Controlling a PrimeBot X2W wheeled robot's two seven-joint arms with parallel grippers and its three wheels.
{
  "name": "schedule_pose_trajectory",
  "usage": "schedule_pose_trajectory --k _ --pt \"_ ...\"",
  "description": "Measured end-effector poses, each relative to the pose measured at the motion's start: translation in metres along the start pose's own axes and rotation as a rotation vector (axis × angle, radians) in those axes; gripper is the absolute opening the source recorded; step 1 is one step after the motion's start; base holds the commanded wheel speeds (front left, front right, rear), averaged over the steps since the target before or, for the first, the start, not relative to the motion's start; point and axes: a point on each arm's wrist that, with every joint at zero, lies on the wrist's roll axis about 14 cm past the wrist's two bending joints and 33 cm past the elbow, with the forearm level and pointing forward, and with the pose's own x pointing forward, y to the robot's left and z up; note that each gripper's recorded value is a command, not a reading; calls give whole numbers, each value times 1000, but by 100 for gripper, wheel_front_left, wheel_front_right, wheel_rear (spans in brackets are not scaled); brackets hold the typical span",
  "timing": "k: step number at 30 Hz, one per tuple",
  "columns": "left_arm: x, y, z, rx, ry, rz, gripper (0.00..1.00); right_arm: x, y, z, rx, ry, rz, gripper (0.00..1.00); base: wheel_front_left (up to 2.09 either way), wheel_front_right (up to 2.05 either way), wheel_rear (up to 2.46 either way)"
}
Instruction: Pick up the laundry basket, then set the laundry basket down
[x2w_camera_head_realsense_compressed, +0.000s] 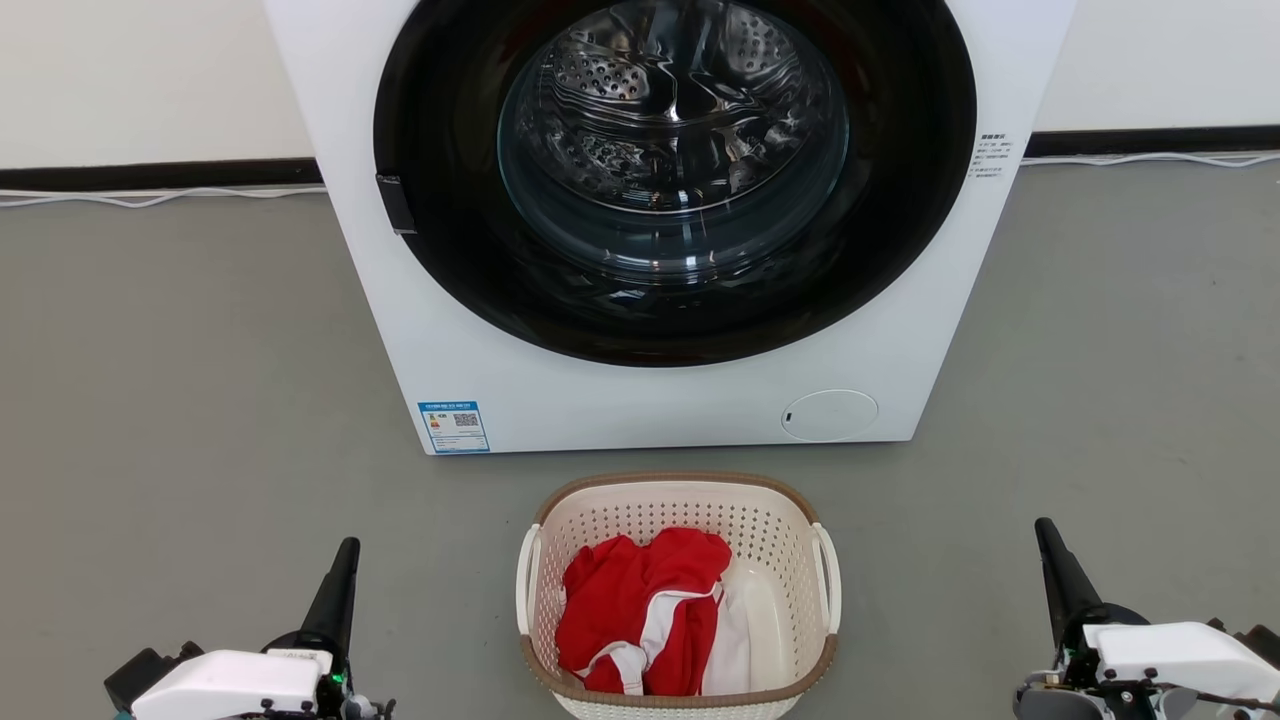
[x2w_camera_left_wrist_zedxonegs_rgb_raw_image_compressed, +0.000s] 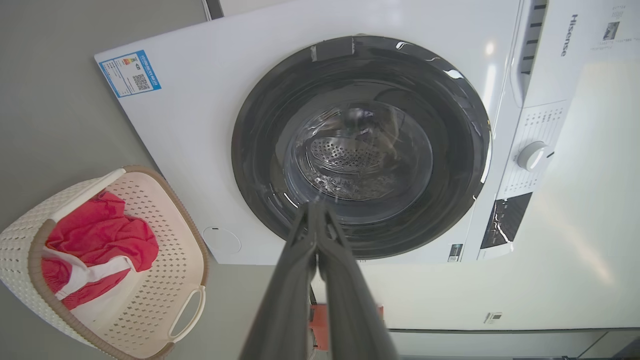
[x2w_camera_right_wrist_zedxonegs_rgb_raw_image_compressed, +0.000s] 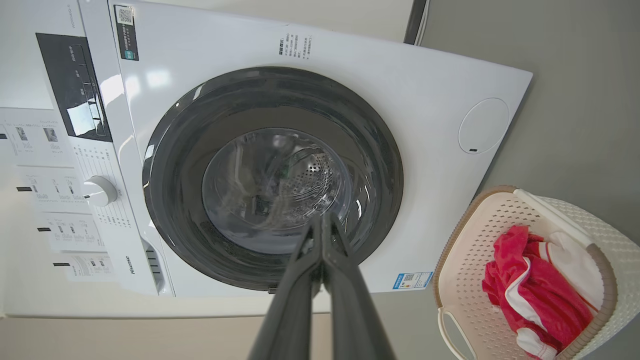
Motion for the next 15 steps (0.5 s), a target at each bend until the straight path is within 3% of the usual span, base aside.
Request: schedule_pose_trajectory --k 15 --pt "4 -15 2 -145 4 -67 0 2 9 1 177 10 36 0 0 0 0"
